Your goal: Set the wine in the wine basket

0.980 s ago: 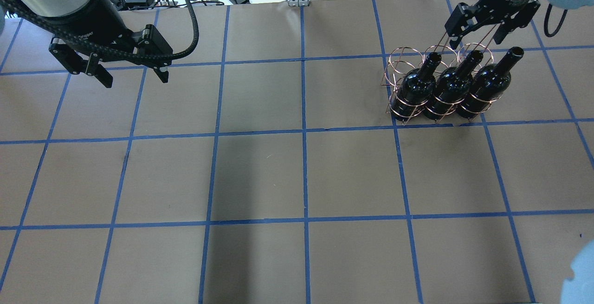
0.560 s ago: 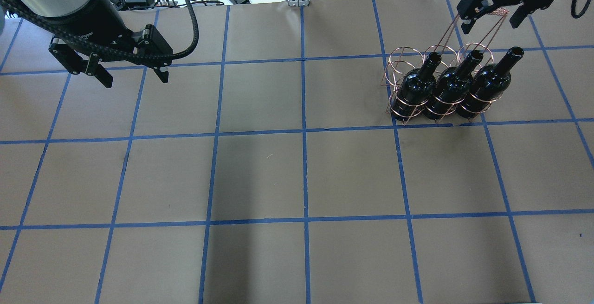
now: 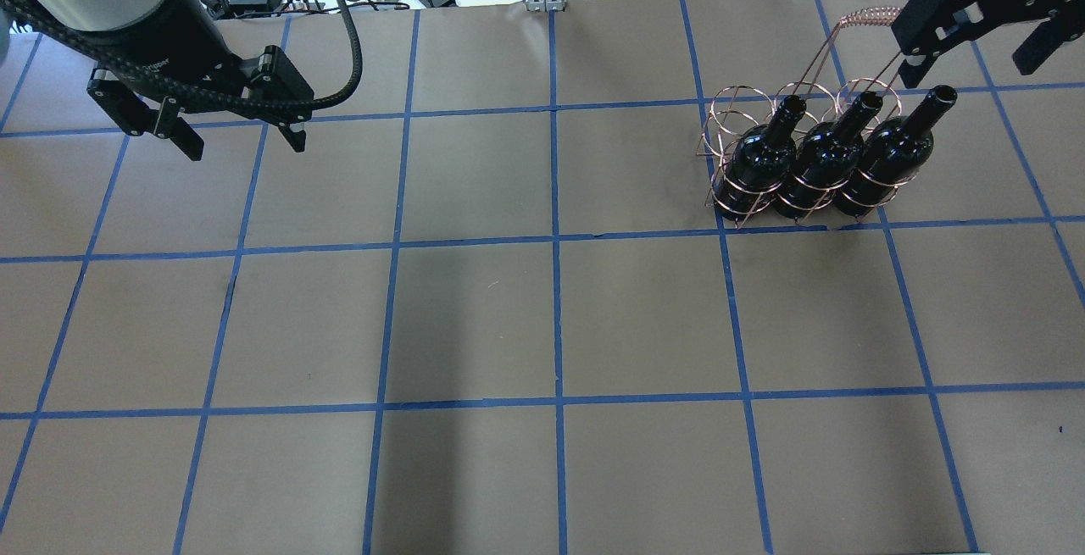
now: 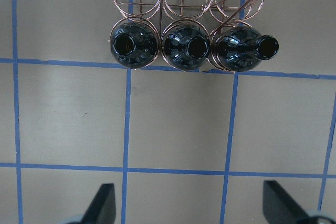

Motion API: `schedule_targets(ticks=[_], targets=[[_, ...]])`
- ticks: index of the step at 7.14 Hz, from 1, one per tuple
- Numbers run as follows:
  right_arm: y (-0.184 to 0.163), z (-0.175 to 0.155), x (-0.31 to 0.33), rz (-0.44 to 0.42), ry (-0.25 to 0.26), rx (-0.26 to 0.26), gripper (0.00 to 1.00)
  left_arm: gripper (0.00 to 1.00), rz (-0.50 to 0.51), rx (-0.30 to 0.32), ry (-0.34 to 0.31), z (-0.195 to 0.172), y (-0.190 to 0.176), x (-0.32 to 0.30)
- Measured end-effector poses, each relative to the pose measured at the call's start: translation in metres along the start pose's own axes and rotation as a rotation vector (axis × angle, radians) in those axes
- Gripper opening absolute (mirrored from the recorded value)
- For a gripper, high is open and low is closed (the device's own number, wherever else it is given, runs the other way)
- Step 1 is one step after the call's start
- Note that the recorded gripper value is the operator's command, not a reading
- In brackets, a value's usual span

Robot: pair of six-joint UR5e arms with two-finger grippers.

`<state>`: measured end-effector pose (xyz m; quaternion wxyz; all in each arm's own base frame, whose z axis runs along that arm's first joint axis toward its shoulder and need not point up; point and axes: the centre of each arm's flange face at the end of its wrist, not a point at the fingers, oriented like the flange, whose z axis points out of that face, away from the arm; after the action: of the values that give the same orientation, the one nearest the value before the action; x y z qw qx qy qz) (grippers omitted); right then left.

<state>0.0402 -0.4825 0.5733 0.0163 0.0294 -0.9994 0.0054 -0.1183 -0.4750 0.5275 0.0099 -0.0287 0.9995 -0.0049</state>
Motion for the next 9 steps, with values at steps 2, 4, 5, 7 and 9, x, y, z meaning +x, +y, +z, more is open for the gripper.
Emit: schedule_targets(ticks=[2, 4, 5, 7, 9], targets=[[0.003, 0.007, -0.029, 0.037, -0.007, -0.015, 1.0, 1.0, 0.0, 0.001, -0.005, -0.001, 0.0, -0.001], [0.007, 0.013, -0.086, 0.057, -0.005, -0.022, 1.0, 1.0, 0.0, 0.0, -0.007, 0.0, 0.001, -0.001], [0.006, 0.017, -0.1, 0.05, -0.008, -0.021, 1.0, 1.0, 0.0, 0.001, -0.007, 0.0, 0.001, -0.001], [0.0, 0.024, -0.107, 0.038, -0.01, 0.01, 1.0, 1.0, 0.0, 0.001, -0.007, 0.0, 0.0, -0.001], [-0.002, 0.025, -0.108, 0.037, -0.011, 0.033, 1.0, 1.0, 0.0, 0.0, -0.009, 0.0, 0.0, -0.001]])
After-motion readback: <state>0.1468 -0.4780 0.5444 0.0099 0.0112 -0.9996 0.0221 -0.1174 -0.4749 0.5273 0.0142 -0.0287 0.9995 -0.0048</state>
